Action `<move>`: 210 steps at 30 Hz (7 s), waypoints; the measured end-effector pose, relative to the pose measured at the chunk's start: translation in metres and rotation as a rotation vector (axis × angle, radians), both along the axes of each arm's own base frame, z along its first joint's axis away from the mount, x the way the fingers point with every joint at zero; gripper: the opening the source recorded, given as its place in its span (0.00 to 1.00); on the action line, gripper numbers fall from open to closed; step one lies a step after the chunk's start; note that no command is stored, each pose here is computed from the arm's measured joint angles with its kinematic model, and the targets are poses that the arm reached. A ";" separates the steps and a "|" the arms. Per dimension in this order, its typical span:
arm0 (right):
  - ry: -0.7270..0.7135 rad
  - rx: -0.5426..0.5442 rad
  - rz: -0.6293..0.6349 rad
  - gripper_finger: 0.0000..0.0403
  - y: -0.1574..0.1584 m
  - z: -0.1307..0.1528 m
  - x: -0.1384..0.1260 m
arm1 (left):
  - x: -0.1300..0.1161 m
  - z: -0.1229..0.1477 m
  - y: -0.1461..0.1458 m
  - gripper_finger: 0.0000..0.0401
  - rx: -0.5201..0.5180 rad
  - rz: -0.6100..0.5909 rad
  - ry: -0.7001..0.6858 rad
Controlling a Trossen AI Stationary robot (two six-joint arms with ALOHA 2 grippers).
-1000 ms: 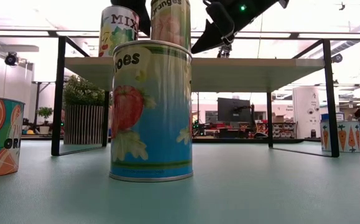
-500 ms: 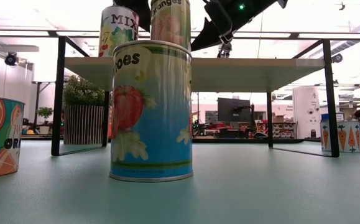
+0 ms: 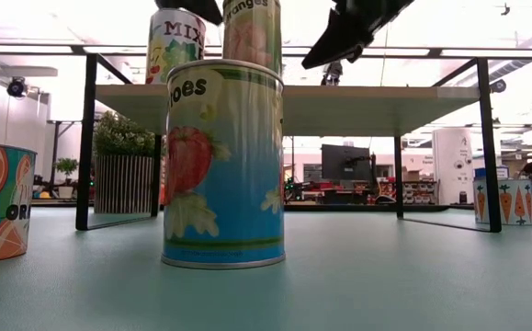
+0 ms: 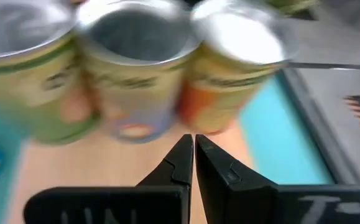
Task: Pick and place cans onto a shelf
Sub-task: Adjust the canned of oranges on the shelf, then adjust the canned of peaches on the shelf, then put the canned of cherries on the shelf
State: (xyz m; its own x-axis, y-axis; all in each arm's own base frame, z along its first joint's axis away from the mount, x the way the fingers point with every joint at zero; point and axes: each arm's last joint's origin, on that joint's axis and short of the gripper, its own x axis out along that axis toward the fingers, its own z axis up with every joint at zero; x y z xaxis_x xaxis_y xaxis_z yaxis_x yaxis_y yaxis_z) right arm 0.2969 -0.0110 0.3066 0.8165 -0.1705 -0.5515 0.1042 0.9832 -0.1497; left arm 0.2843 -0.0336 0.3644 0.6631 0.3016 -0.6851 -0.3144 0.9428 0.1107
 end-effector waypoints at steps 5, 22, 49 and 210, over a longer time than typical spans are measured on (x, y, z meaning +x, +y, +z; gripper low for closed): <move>0.019 0.006 0.057 0.02 0.016 -0.008 0.000 | -0.003 0.001 -0.032 0.00 -0.005 -0.110 -0.033; -0.023 -0.014 0.138 0.02 0.057 -0.004 -0.003 | -0.008 -0.006 -0.079 0.00 0.018 -0.229 -0.071; -0.007 0.003 0.218 0.02 0.083 -0.005 -0.010 | 0.021 -0.037 -0.085 0.00 0.075 -0.196 -0.012; 0.808 0.554 -0.748 0.92 0.187 -0.085 -0.112 | -0.011 -0.064 -0.173 0.00 0.289 -0.252 -0.154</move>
State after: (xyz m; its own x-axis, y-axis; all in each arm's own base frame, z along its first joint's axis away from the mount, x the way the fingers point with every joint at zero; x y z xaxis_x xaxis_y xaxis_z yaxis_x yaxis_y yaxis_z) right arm 0.1849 0.1763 0.2221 0.0090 -0.0312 -0.9995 0.7400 0.6725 -0.0143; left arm 0.2736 -0.2070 0.3005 0.8289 0.2815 -0.4834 -0.1107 0.9296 0.3516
